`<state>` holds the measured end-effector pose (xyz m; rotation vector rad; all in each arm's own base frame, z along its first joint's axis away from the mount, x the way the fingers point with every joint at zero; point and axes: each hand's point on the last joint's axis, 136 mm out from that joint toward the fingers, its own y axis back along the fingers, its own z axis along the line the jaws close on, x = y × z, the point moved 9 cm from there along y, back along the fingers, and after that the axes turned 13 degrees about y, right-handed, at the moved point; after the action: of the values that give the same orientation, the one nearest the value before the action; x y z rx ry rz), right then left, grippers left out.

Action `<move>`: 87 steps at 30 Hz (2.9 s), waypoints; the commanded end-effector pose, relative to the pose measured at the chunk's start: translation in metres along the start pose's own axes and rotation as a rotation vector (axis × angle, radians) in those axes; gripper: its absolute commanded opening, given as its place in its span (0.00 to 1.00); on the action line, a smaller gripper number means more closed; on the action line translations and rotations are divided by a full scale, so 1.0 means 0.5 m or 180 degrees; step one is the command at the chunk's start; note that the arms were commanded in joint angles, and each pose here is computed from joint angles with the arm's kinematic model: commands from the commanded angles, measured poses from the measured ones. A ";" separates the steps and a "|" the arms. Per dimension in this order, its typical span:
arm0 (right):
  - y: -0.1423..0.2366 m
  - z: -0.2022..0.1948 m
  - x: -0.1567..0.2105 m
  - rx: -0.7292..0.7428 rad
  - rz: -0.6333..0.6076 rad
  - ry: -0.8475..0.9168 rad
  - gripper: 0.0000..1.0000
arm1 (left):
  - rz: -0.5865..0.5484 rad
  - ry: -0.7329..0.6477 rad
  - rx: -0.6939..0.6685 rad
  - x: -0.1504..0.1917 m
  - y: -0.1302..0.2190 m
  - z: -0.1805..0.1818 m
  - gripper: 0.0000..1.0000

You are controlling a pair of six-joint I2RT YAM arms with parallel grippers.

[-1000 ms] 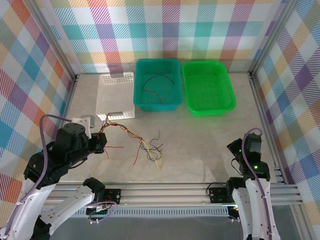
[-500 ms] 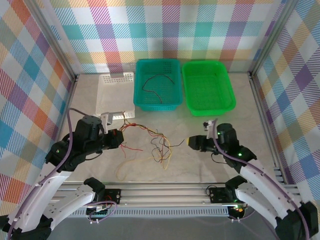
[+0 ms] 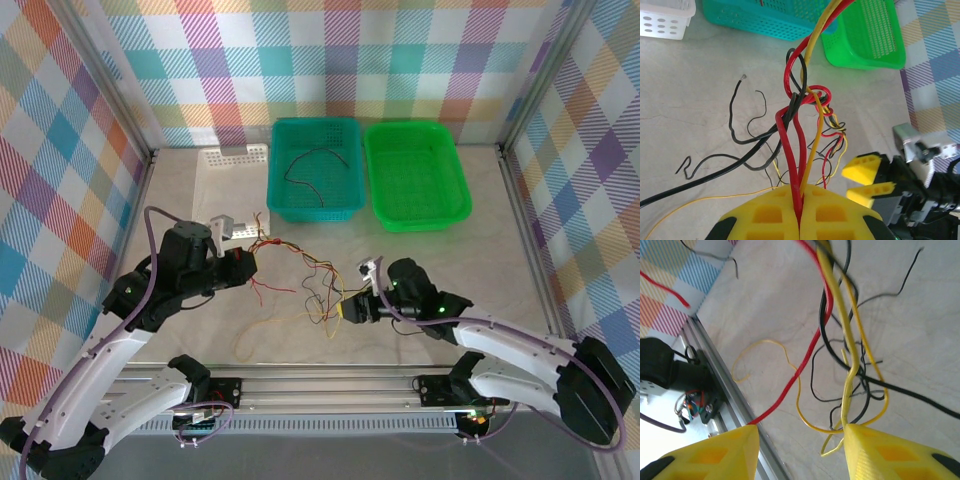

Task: Untangle the cables

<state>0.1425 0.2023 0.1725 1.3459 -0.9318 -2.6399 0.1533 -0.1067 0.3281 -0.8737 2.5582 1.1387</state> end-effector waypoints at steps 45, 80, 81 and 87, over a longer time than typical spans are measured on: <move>0.341 -0.177 0.105 0.2857 -0.1167 -0.2822 0.00 | -0.0417 -0.0174 -0.0913 -0.034 0.080 0.086 0.00; 0.605 -0.002 -0.109 0.4074 -0.1880 -0.2068 0.00 | -0.1716 -0.0073 -0.1736 -0.019 0.192 0.156 0.00; 0.605 -0.002 -0.111 0.4065 -0.1885 -0.2064 0.00 | -0.1764 -0.0072 -0.1704 -0.017 0.199 0.155 0.00; 0.603 -0.007 -0.118 0.4001 -0.1899 -0.2089 0.00 | -0.1912 -0.0051 -0.1666 -0.021 0.226 0.144 0.00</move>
<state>0.1135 -0.0281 0.3643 0.7477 -3.0098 -2.9772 0.0968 0.0023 0.3411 -1.5021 1.8421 1.5815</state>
